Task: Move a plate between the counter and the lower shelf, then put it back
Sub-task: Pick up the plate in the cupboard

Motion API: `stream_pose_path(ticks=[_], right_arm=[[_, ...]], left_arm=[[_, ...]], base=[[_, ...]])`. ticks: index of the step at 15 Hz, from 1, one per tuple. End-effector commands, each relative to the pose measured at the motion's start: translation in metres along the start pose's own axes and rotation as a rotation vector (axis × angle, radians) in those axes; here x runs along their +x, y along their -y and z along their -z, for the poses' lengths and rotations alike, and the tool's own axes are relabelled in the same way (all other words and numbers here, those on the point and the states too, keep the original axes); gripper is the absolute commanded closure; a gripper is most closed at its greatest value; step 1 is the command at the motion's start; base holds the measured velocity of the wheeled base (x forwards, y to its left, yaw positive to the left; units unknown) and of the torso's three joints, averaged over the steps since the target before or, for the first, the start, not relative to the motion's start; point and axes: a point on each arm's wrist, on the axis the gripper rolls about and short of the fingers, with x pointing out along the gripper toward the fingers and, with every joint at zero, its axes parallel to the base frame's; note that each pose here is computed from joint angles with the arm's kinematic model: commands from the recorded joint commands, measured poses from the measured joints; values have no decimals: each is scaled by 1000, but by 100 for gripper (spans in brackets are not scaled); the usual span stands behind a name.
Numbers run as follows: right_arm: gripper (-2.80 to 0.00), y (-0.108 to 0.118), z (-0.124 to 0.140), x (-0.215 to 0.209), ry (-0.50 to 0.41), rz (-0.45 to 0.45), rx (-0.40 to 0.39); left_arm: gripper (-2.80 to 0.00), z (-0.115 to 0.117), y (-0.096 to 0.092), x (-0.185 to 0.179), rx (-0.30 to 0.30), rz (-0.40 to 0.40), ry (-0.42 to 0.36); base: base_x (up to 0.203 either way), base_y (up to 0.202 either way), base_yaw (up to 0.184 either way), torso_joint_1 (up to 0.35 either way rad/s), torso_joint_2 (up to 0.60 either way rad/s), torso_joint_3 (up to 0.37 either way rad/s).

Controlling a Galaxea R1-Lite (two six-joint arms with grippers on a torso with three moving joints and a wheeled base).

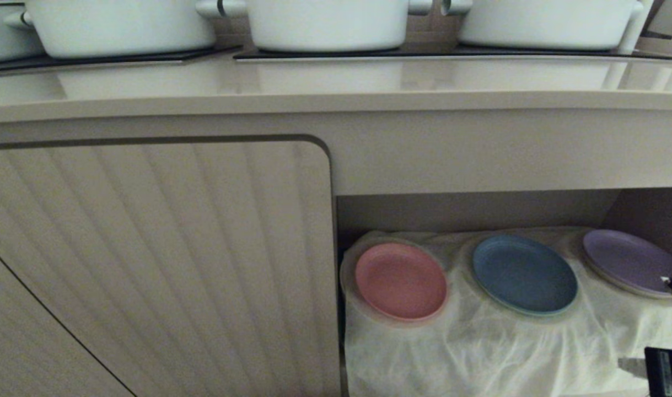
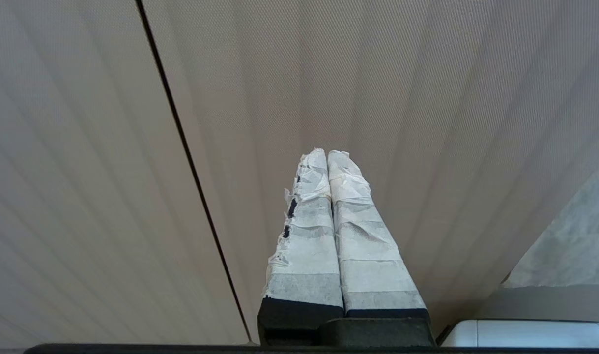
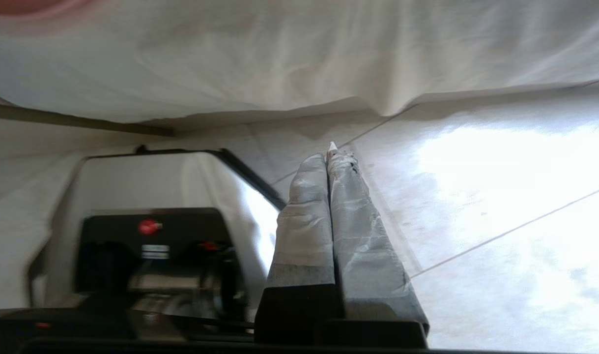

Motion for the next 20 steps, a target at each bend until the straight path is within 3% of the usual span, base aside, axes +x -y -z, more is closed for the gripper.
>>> stream_pose_path(ticks=[1,8,20], right_arm=[[0,2,5,-9,44,7,-11],[0,4,45,-35,178,2,-85],[0,9,100,-51,387,29,-116]], left_arm=[[0,0,0,0,0,0,0],[0,0,0,0,0,0,0],[0,0,0,0,0,0,0]], base=[[0,0,0,0,0,0],[0,0,0,0,0,0],[0,0,0,0,0,0]])
